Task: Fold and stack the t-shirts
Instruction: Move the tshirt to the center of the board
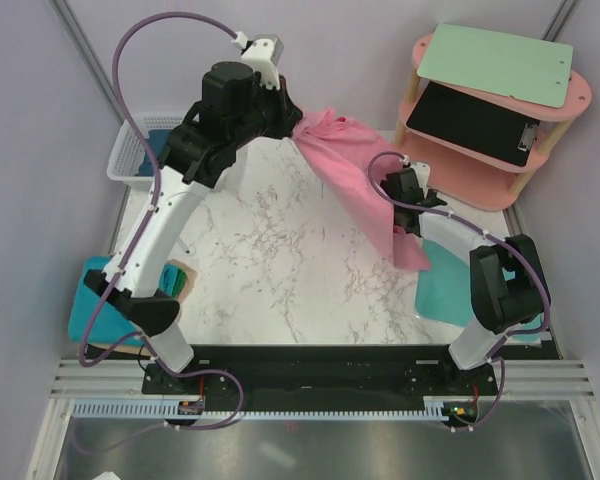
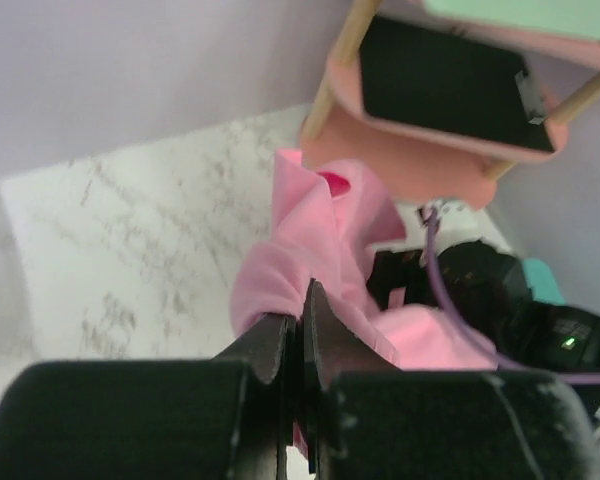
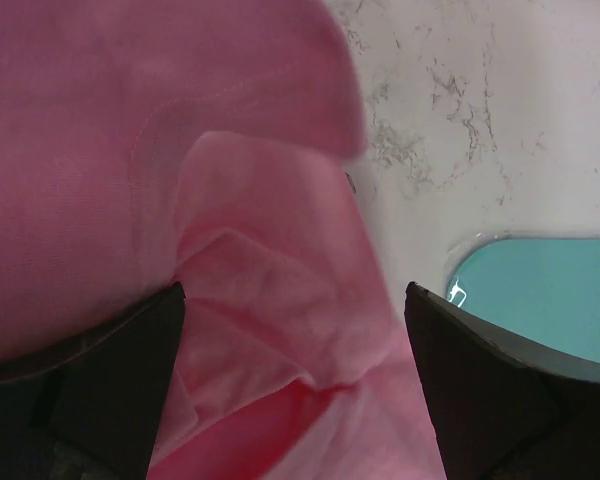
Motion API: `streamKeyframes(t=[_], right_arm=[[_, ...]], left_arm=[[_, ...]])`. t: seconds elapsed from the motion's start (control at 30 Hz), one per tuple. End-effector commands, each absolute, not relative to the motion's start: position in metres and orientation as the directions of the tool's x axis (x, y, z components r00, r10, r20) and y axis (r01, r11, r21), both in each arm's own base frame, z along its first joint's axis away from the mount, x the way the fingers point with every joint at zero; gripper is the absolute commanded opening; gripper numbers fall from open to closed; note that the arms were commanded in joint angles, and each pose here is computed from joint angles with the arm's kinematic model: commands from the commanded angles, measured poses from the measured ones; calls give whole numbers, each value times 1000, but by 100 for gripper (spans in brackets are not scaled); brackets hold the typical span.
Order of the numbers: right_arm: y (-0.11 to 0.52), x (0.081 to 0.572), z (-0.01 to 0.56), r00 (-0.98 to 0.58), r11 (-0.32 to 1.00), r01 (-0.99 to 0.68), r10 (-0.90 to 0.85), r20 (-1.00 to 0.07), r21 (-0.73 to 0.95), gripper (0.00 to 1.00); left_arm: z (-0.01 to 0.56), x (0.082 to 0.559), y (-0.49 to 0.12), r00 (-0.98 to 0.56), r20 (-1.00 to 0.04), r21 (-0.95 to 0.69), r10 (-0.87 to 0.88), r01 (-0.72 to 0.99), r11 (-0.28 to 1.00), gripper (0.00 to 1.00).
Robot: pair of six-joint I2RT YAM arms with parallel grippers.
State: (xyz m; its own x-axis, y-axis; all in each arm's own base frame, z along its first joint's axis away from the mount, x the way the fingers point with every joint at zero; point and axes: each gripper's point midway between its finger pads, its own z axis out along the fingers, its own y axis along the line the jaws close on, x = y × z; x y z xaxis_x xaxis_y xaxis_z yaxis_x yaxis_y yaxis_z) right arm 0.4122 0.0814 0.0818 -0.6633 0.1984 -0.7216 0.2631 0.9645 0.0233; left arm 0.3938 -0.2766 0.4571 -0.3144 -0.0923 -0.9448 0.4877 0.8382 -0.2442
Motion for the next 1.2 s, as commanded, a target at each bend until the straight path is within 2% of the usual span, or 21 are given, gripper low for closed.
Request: streamKeyframes(t=[0.0,0.03,0.1,0.13,0.23,0.27,0.3,0.33,0.4,0.53,0.63,0.77,0.8,0.83,0.9,0.97,1.03,1.07,1.1,1.17], right_arm=[[78,408,88,-639,957,287,224,-736,41,98],[78,408,88,-639,958,285,221,-736,40,98],[77,406,88,-640,959,281,214,-738,35,98],[75,405,89,-640,960,278,208,-739,29,98],[74,402,91,-642,964,264,189,-743,17,98],[74,401,92,-642,966,259,186,-744,18,98],[74,400,94,-640,967,255,183,-746,19,98],[77,399,91,-648,970,240,182,-740,29,98],[83,400,94,-639,973,222,190,-745,58,98],[98,401,89,-640,976,170,212,-739,133,98],[109,405,86,-645,975,135,220,-732,175,98],[111,411,74,-659,970,166,243,-712,177,98],[110,412,72,-660,969,176,247,-710,173,98],[110,414,72,-657,968,181,251,-711,174,98],[106,416,67,-659,965,205,259,-706,163,98],[98,419,68,-653,960,233,274,-706,157,98],[79,420,69,-635,944,299,304,-711,136,98],[72,420,74,-620,937,322,316,-718,134,98],[64,419,75,-611,929,346,331,-719,133,98],[43,418,84,-571,904,405,365,-735,135,98]], left_arm=[[396,391,-242,-418,-895,-292,-156,284,913,2],[342,385,-230,-510,-844,-294,-167,180,939,2],[290,378,-213,-579,-791,-289,-198,68,955,2],[240,367,-197,-643,-732,-265,-223,-32,964,2],[181,345,-149,-689,-663,-211,-293,-203,956,2],[179,342,-130,-678,-658,-217,-328,-247,945,2],[164,334,-118,-696,-636,-199,-334,-270,942,8],[163,331,-112,-702,-630,-200,-333,-268,942,45],[173,328,-95,-671,-654,-193,-350,-300,934,99],[203,334,-107,-646,-710,-189,-281,-210,959,100],[213,343,-152,-663,-727,-195,-177,-47,980,100],[196,361,-229,-714,-700,-199,-32,152,968,100],[207,370,-246,-696,-718,-200,-6,198,959,100],[177,378,-263,-737,-674,-176,44,218,960,100],[180,389,-297,-728,-681,-182,81,276,944,100],[149,393,-326,-754,-641,-166,144,319,933,100],[157,403,-349,-738,-655,-175,162,357,918,100],[134,402,-361,-756,-625,-158,198,370,915,99],[141,407,-370,-745,-637,-165,199,384,908,98],[118,407,-384,-760,-608,-163,228,401,901,97]])
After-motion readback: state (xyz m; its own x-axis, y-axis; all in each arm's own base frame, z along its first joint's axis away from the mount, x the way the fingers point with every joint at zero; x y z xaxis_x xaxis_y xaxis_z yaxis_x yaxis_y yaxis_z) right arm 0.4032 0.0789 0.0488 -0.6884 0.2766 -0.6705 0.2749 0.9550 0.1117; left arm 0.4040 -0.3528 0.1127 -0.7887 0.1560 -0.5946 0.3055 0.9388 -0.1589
